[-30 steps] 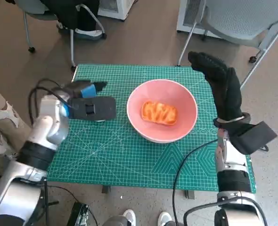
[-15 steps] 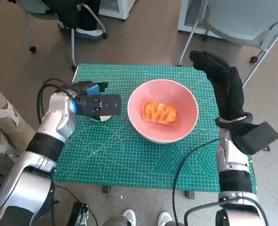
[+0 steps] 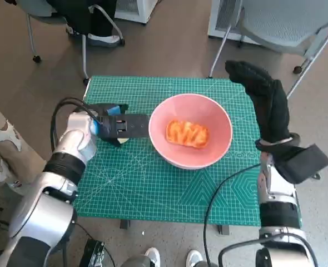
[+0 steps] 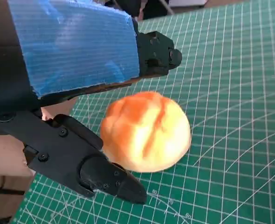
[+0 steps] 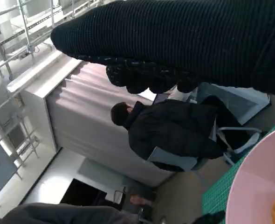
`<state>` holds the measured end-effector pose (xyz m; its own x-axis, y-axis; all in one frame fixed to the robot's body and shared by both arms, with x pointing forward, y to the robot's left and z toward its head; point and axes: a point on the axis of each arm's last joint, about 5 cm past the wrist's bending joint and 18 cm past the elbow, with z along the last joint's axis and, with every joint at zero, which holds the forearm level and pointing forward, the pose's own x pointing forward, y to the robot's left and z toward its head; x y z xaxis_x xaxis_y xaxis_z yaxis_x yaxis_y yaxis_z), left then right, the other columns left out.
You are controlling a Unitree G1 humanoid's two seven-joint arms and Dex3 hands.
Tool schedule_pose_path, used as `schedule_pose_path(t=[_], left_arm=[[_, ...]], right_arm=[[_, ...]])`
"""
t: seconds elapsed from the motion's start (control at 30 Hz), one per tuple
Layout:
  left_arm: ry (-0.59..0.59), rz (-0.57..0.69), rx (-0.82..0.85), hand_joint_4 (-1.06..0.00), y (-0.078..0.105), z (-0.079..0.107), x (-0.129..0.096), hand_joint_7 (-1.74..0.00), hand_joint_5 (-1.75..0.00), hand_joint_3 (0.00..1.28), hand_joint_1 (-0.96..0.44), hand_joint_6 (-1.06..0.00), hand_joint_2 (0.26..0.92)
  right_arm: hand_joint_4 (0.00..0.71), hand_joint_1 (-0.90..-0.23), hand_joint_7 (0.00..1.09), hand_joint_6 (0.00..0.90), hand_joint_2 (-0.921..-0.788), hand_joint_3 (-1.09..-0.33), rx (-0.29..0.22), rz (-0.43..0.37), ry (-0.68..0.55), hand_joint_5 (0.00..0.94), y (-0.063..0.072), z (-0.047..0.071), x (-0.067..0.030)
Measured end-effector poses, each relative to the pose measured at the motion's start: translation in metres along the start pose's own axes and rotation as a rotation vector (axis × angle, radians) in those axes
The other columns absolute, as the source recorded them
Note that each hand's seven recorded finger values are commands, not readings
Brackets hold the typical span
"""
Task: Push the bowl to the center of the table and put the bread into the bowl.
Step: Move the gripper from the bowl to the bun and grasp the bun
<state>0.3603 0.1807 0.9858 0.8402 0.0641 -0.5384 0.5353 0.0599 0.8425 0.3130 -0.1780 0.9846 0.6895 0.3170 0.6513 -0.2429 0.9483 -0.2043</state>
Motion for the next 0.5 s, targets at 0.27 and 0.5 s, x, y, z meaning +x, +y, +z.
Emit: schedule_pose_path(t=[0.27,0.5], left_arm=[[0.031,-0.015,0.010,0.00,-0.0008,0.0001,0.0020,0.00,0.00,0.00,-0.54,-0.07,0.689],[0.039,-0.042,0.018,0.00,-0.0059,0.0043,0.0042,0.00,0.00,0.00,-0.51,-0.07,0.693]], right_arm=[[0.144,-0.716,0.41,-0.001,-0.921,-0.844,-0.009,-0.005,0.007,0.003,-0.0009,0.0000,-0.0025],[0.148,-0.726,0.41,-0.001,-0.921,-0.843,-0.011,-0.011,0.015,0.004,-0.0024,0.0004,-0.0054]])
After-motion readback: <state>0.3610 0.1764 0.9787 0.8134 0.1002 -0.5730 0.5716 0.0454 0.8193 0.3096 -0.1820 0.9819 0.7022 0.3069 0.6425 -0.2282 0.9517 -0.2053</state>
